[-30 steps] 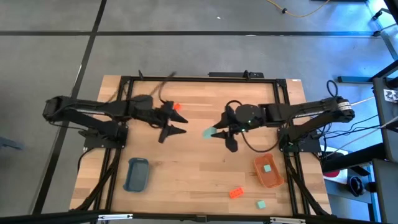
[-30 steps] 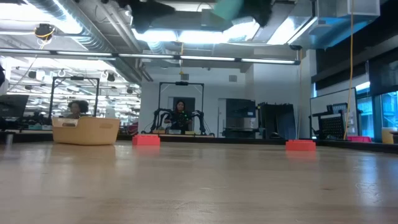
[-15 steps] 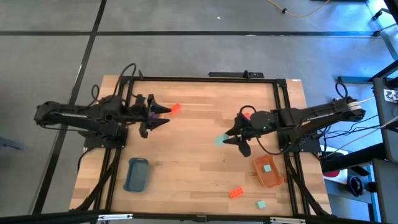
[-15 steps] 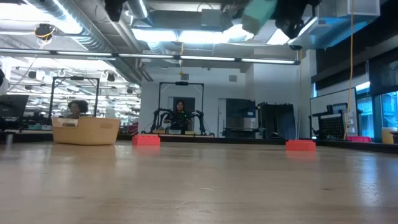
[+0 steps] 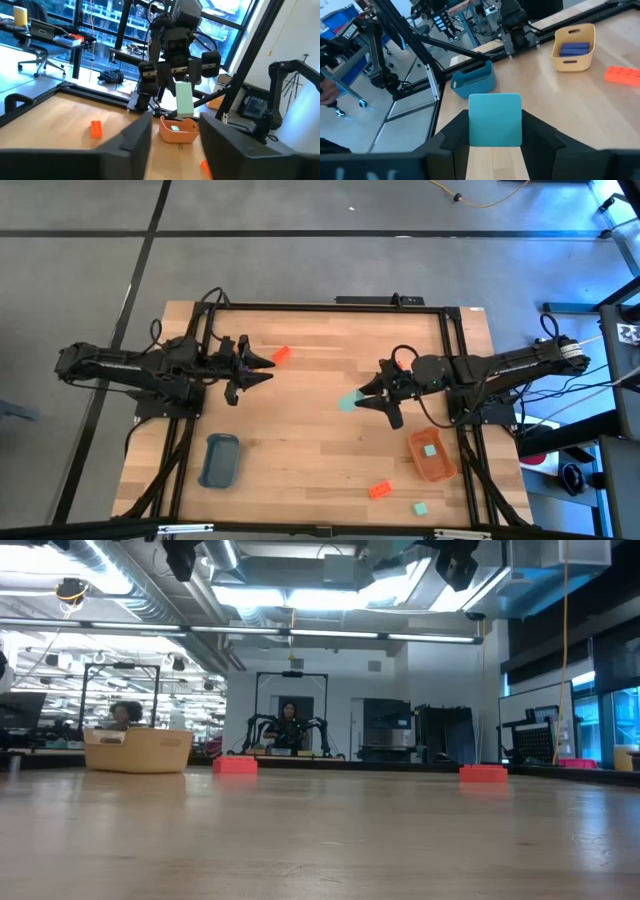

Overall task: Sort & place blocks by color
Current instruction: Put the top light blue wooden block into the orange bin, then put the top left orange game piece into the green bin

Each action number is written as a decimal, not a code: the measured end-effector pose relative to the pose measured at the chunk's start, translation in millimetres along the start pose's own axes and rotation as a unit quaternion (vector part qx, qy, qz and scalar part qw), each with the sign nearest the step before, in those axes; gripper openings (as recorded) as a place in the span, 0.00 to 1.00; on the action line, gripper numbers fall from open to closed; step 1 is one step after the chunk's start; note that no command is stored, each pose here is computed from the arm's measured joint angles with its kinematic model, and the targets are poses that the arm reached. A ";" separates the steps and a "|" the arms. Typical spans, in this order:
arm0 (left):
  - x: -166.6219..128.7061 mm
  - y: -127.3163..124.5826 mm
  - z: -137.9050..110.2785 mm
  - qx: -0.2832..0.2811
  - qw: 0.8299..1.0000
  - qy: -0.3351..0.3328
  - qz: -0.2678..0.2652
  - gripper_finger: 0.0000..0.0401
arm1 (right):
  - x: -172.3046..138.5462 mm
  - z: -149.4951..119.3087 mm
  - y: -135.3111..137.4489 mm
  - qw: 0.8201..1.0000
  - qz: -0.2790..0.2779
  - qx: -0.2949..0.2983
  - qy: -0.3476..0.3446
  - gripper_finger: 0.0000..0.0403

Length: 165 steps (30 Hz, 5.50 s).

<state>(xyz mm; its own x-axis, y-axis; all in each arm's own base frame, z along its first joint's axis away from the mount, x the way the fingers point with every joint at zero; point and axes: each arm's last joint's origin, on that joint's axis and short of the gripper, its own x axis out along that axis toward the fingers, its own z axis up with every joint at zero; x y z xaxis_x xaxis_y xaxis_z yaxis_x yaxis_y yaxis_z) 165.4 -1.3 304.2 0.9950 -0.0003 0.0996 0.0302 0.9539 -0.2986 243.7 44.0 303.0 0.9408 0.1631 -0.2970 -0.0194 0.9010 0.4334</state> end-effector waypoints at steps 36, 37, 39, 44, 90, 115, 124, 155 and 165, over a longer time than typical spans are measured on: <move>-11.4 2.0 4.6 0.040 0.998 -0.010 0.037 0.00 | -59.4 -169.7 43.1 0.826 -0.215 0.223 0.472 0.34; -11.4 2.2 4.7 0.040 0.998 -0.011 0.040 0.00 | -59.0 -170.8 42.0 0.827 -0.221 0.220 0.469 0.34; -11.5 2.3 4.7 0.039 0.998 -0.012 0.042 0.00 | -59.3 -172.0 39.7 0.827 -0.234 0.213 0.465 0.34; -11.5 2.5 4.8 0.040 0.998 -0.013 0.046 0.00 | -60.0 -175.7 33.0 0.828 -0.280 0.182 0.451 0.34; -11.5 2.7 5.0 0.035 0.998 -0.014 0.050 0.00 | -38.0 -51.4 28.1 0.964 -0.124 0.221 0.084 0.62; -11.4 2.1 4.7 0.000 0.999 -0.012 0.039 0.00 | -12.5 25.8 -16.0 0.985 -0.043 -0.090 -0.137 0.50; -11.3 1.6 4.6 0.000 0.999 -0.010 0.030 0.00 | -12.2 24.7 -13.3 0.989 0.005 -0.084 -0.120 0.02; 34.9 104.1 37.7 -0.057 0.924 0.260 0.276 0.48 | -12.2 24.6 -12.4 0.991 0.021 -0.072 -0.115 0.00; 45.0 126.4 20.2 -0.063 0.900 0.305 0.304 0.48 | -12.3 24.5 -12.1 0.991 0.026 -0.062 -0.113 0.00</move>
<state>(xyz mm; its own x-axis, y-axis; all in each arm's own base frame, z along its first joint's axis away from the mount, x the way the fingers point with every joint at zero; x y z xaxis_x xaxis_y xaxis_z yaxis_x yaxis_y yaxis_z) 212.1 125.3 290.1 0.6967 0.3094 -0.6472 -0.5660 0.7914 -0.2310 240.7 21.2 322.3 0.9890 0.1287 -0.0729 -0.0979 0.9388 0.3302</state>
